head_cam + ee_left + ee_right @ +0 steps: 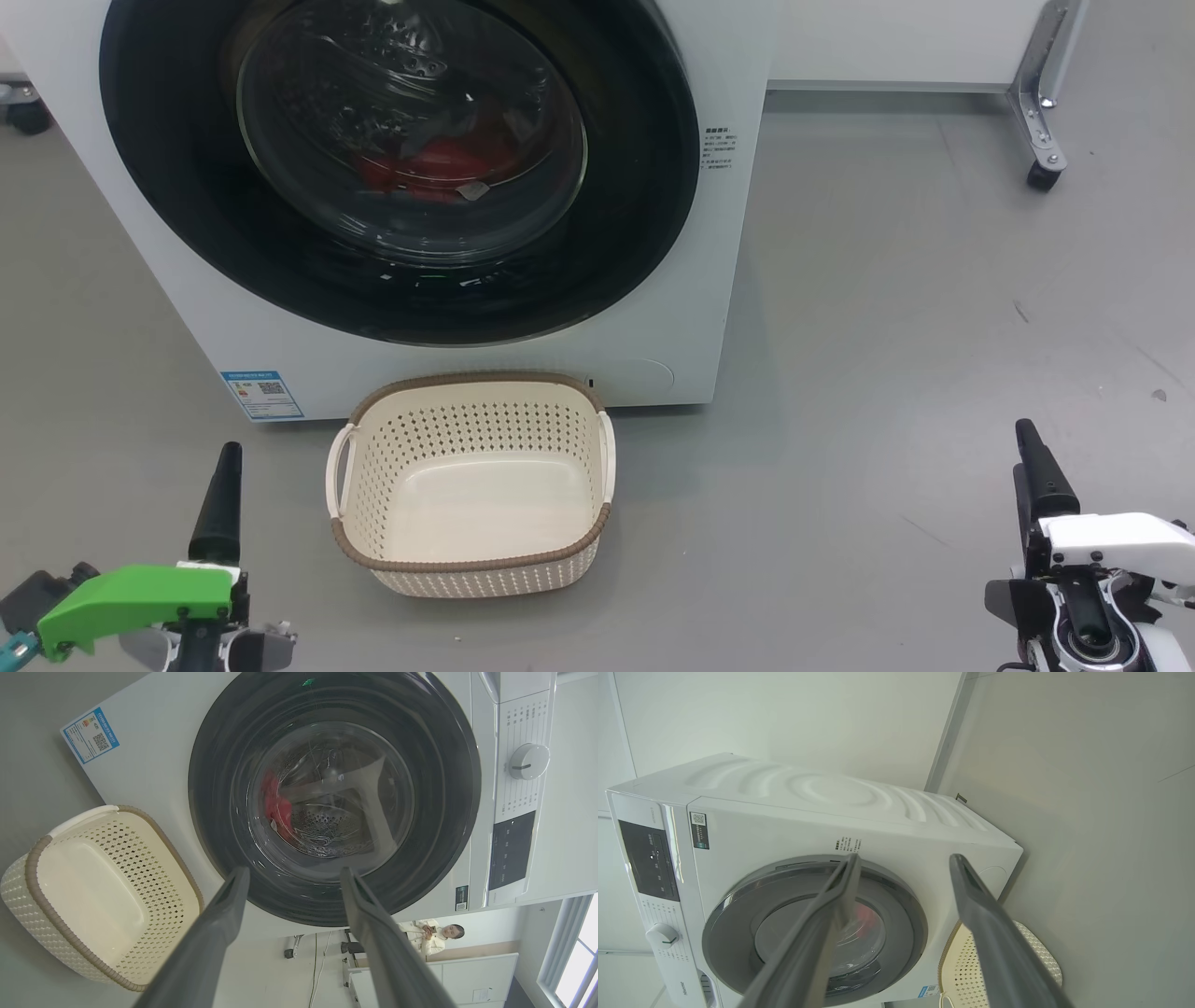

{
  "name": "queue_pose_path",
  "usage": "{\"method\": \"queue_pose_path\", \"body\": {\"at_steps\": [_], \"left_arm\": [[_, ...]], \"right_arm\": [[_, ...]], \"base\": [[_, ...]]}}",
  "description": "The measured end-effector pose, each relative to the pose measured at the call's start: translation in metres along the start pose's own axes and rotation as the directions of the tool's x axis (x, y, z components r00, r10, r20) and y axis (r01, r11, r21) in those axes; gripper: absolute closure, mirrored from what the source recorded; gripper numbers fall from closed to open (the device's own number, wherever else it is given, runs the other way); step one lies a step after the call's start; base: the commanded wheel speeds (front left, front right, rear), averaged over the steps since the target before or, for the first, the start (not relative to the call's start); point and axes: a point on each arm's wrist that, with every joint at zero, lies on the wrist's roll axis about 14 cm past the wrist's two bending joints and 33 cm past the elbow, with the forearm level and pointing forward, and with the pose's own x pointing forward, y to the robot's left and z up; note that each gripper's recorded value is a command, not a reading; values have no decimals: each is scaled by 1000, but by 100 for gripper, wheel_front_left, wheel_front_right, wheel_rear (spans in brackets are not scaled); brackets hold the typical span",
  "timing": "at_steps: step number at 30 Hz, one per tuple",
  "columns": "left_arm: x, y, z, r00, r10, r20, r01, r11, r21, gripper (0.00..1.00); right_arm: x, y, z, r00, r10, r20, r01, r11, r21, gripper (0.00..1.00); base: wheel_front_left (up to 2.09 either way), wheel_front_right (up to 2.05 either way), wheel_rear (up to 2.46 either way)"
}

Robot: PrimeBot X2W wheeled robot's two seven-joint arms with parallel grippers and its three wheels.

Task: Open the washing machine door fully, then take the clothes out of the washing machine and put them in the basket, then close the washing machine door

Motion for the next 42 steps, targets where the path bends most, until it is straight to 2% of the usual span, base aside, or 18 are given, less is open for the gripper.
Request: {"method": "queue_pose_path", "body": {"at_steps": [7,16,22,29,36,42], "left_arm": [[1,-4,1,1000,-14,-14,16,986,168,0],[0,-10,-8,998,-28,-60,49,922,384,0],[-1,-11,-14,996,-26,-82,65,857,511,0],[-2,-11,-20,995,-25,-99,82,773,629,0],[-3,-11,-27,993,-23,-114,99,685,722,0],[-4,-11,-31,992,-31,-119,113,622,775,0]], "right_arm": [[1,4,-3,1000,13,-21,-16,991,-136,0],[3,11,-10,998,35,-60,-53,944,-325,0],[3,14,-14,995,42,-86,-78,877,-473,0],[2,16,-22,993,45,-109,-102,784,-612,0],[0,17,-34,989,50,-141,-136,694,-707,0],[0,21,-41,985,70,-155,-164,629,-759,0]], "base": [[0,0,0],[0,0,0],[0,0,0],[0,0,0],[0,0,0],[0,0,0]]}}
